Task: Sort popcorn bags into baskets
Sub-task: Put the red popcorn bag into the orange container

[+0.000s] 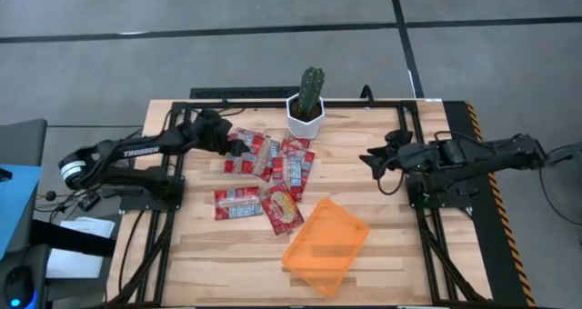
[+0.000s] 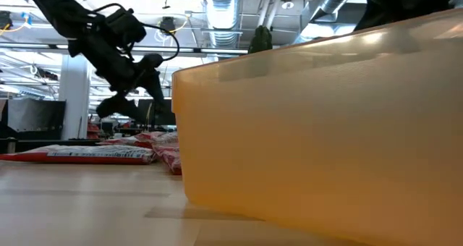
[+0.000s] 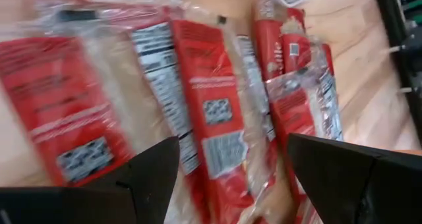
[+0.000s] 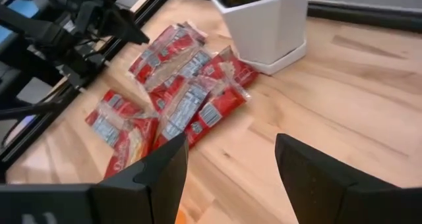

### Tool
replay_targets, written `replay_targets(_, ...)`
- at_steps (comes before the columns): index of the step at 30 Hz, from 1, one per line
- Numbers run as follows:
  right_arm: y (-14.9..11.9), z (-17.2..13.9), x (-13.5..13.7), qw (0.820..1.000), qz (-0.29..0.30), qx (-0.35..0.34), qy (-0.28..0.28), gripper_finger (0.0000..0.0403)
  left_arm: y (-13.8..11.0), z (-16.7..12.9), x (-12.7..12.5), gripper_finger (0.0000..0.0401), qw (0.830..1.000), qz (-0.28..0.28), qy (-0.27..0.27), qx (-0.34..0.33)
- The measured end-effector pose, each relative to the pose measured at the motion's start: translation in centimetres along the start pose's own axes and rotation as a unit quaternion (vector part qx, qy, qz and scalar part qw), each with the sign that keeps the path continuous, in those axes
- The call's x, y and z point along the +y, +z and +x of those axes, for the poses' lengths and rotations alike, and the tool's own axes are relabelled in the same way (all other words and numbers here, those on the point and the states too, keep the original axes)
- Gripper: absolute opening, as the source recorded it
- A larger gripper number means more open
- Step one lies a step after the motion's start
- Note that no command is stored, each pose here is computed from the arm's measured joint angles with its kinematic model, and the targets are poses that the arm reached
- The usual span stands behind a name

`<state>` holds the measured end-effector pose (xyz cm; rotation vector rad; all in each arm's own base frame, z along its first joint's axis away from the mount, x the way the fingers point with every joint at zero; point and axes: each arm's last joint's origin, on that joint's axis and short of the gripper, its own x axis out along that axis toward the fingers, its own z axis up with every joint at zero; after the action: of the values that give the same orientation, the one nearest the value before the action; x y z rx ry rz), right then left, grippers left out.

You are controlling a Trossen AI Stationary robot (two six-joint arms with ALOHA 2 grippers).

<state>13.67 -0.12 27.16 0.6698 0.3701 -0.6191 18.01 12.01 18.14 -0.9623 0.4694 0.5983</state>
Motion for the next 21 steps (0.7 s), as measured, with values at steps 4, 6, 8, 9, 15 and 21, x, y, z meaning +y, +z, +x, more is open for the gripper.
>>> replay_targets(4, 0.2, 0.2, -0.3, 1.000, 0.005, -0.005, -0.011, 0.0254, 0.1, 1.3, -0.4, 0.0270, 1.000, 0.005, -0.020, -0.007)
replay_targets(6, 0.0, 0.4, -0.5, 1.000, 0.004, -0.004, -0.018, 0.0254, -0.3, 2.1, -0.1, 0.0270, 1.000, -0.006, -0.010, 0.011)
replay_targets(8, -0.3, 0.7, -0.7, 1.000, 0.004, -0.003, -0.020, 0.0254, -0.6, 2.9, 0.2, 0.0270, 0.999, -0.012, -0.014, 0.030)
replay_targets(9, -0.4, 0.7, -0.7, 1.000, 0.004, -0.003, -0.020, 0.0254, -0.7, 3.3, 0.2, 0.0270, 0.999, -0.013, -0.021, 0.040)
replay_targets(15, -0.7, 1.2, -0.8, 1.000, 0.007, -0.009, -0.014, 0.0254, -1.2, 5.4, 0.4, 0.0270, 0.997, -0.022, -0.047, 0.058)
replay_targets(21, -0.8, 1.2, -0.9, 1.000, 0.002, -0.009, -0.016, 0.0254, -1.9, 7.3, 1.4, 0.0220, 0.993, -0.063, -0.041, 0.087)
